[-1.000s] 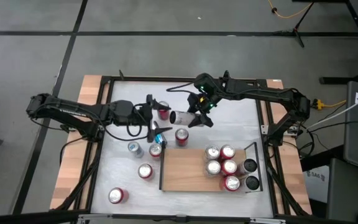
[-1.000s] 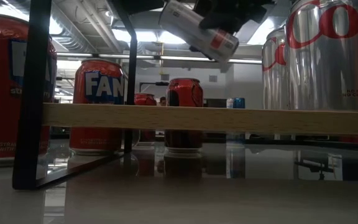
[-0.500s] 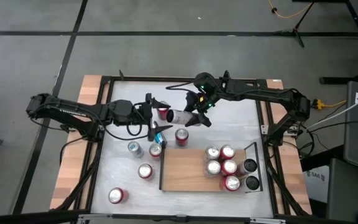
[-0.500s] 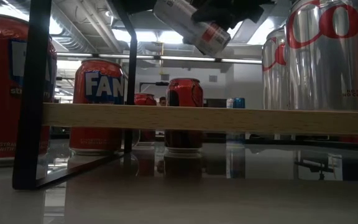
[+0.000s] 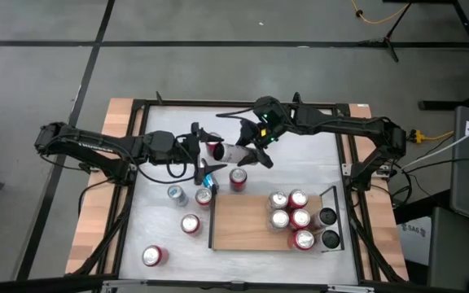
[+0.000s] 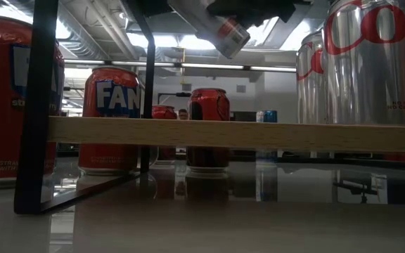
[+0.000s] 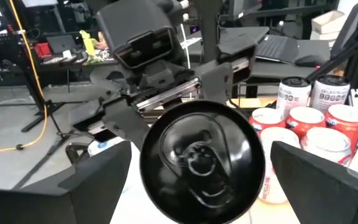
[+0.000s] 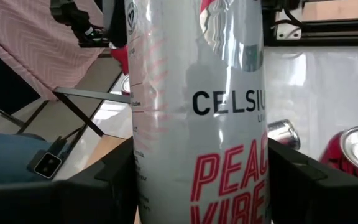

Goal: Place canned beverage on shelf
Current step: Adjust the black soda can

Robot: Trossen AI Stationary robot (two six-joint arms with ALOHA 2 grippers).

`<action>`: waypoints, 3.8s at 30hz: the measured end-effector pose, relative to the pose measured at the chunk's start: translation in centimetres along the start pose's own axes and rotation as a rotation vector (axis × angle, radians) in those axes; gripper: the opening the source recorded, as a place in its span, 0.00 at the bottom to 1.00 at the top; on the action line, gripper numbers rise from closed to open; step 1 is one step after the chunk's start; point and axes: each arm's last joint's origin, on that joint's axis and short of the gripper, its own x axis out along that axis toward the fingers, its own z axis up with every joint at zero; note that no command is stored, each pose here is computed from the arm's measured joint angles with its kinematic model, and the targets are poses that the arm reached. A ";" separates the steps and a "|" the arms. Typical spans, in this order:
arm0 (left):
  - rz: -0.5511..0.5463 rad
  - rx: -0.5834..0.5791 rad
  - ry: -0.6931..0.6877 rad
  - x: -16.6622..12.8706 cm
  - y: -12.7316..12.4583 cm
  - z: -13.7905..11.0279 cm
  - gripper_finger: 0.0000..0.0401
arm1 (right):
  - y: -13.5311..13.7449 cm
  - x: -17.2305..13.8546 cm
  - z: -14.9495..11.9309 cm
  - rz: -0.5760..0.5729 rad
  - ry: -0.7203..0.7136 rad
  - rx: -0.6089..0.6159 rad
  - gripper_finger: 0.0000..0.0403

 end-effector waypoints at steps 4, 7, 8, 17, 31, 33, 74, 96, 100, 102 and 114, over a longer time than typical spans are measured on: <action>-0.007 -0.020 -0.016 0.0 -0.2 0.2 0.94 | 0.0 0.0 0.0 0.005 0.000 0.000 0.62; -0.008 -0.024 -0.031 0.0 -0.2 0.3 0.94 | 0.1 0.0 0.0 0.007 -0.001 -0.001 0.62; -0.007 -0.025 -0.031 0.0 -0.2 0.3 0.94 | 0.0 0.0 0.0 0.007 0.000 -0.001 0.62; 0.003 -0.018 -0.002 0.8 -0.4 -0.3 0.89 | 0.0 0.0 0.0 -0.005 -0.001 0.007 0.62; 0.020 -0.025 -0.047 1.2 -0.5 -0.1 0.59 | 0.0 0.0 0.0 -0.014 0.001 0.002 0.62; 0.030 -0.024 -0.046 1.2 -0.5 -0.1 0.59 | 0.0 0.0 0.0 -0.014 0.001 0.000 0.62; 0.339 -0.344 0.144 8.1 1.5 4.0 0.59 | 1.7 -12.6 0.3 -0.501 0.043 0.024 0.96; 0.567 -0.633 0.631 16.2 5.4 -2.3 0.59 | 3.3 -14.4 0.1 -0.672 0.125 -0.092 0.96; 0.576 -0.625 0.651 16.5 5.4 -2.8 0.62 | 3.3 -14.4 0.1 -0.664 0.124 -0.092 0.96; 0.574 -0.625 0.653 16.4 5.4 -2.8 0.66 | 3.3 -14.4 0.1 -0.664 0.124 -0.092 0.96; 0.567 -0.608 0.737 16.9 4.8 -4.4 0.65 | 3.3 -14.4 0.1 -0.663 0.124 -0.091 0.96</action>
